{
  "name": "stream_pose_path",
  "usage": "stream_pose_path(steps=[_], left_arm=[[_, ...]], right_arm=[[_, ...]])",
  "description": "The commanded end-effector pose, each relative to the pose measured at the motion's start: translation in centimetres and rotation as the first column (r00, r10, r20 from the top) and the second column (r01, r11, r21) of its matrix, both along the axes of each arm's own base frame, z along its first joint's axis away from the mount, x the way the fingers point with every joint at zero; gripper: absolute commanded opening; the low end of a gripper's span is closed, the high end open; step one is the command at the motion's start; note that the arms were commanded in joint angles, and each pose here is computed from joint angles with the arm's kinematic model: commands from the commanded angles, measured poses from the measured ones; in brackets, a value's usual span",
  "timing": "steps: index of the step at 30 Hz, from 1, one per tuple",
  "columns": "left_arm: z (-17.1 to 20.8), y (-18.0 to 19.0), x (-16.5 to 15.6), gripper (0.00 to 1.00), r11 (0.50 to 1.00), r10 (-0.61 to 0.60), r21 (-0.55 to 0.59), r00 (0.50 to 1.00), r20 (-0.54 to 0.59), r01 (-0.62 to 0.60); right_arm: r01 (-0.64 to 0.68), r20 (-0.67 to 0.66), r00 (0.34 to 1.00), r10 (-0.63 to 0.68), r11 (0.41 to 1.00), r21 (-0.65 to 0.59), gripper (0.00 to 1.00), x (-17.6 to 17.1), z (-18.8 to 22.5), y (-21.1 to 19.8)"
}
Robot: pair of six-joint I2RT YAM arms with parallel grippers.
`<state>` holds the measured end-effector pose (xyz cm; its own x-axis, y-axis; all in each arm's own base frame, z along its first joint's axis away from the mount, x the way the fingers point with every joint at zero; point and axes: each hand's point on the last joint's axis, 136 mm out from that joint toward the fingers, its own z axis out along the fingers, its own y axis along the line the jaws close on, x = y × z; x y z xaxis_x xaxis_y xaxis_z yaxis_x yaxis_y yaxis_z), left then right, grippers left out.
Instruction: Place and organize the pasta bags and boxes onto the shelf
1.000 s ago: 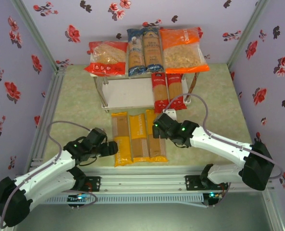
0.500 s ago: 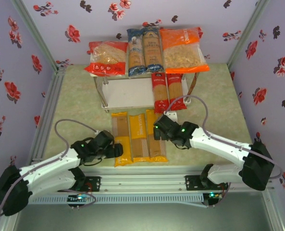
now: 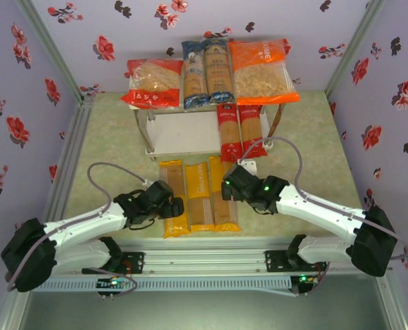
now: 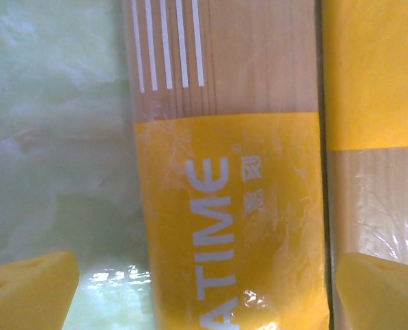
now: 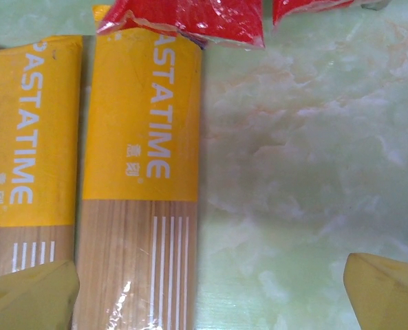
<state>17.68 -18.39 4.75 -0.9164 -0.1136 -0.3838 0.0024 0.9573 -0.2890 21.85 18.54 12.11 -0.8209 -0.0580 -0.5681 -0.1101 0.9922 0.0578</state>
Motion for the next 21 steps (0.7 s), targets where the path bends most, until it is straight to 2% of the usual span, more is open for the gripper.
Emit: stream_pose_path(steps=[1, 6, 14, 21], left_arm=[[-0.3, -1.1, 0.2, 0.97, 1.000, -0.003, -0.008, 1.000, -0.014, 0.003], [-1.1, -1.1, 0.2, 0.97, 0.999, 0.000, 0.038, 0.999, -0.043, 0.002], [-0.9, -3.1, 0.8, 0.97, 0.999, -0.028, 0.035, 0.999, -0.042, 0.030], [-2.6, -2.2, 0.1, 0.97, 0.998, -0.001, 0.069, 0.997, -0.083, 0.006]], right_arm=[[0.024, 0.024, 0.999, -0.024, 1.000, 0.003, 0.99, 0.3, 0.0, -0.8], [0.030, 0.034, 0.999, -0.031, 0.999, 0.019, 0.99, 0.3, 0.3, -1.4], [0.049, 0.045, 0.998, -0.052, 0.997, 0.064, 0.99, 0.4, 0.8, -2.6], [0.062, 0.032, 0.997, -0.066, 0.994, 0.091, 0.99, 0.0, 0.4, -3.4]])
